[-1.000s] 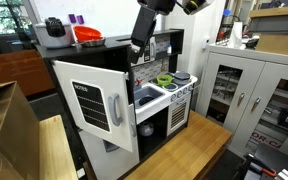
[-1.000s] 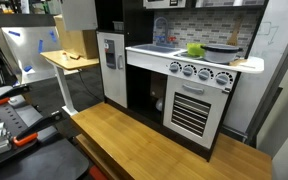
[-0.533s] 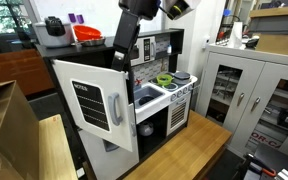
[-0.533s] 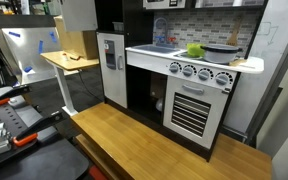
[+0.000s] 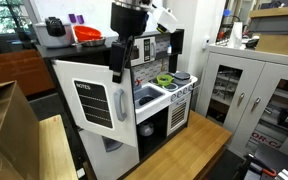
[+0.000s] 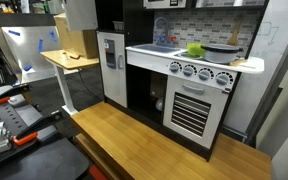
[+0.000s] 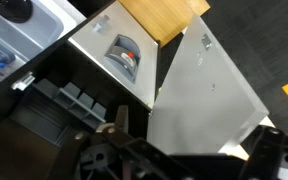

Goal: Close the open cabinet drawer.

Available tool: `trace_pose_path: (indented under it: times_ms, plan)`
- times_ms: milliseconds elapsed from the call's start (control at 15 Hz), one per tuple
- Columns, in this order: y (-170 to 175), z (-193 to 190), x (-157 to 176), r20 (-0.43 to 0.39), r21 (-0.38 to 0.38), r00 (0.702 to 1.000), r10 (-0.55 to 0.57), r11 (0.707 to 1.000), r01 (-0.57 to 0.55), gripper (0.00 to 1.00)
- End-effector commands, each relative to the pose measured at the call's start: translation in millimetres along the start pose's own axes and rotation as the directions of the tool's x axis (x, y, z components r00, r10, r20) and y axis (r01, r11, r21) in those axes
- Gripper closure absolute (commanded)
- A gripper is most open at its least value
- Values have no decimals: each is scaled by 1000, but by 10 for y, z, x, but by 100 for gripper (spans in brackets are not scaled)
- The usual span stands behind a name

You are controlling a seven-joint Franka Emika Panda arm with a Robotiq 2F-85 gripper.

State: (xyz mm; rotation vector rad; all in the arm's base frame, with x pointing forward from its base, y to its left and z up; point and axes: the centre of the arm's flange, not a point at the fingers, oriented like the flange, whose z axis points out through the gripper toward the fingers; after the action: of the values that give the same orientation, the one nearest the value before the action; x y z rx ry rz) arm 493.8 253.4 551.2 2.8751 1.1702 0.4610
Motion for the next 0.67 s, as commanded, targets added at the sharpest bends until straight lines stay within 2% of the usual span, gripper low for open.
trace_pose_path:
  times_ms: [0, 133, 267, 400, 600]
  plan:
    - [15, 3, 79, -7, -193, 997, 71, 979, -71, 0]
    - [61, 32, 78, -15, -298, 993, 116, 948, -115, 0]
    - [130, 70, 63, -23, -403, 986, 163, 901, -158, 0]
    - [245, 123, 30, -41, -502, 977, 212, 840, -203, 0]
    - [476, 223, -42, -83, -631, 953, 290, 725, -275, 0]
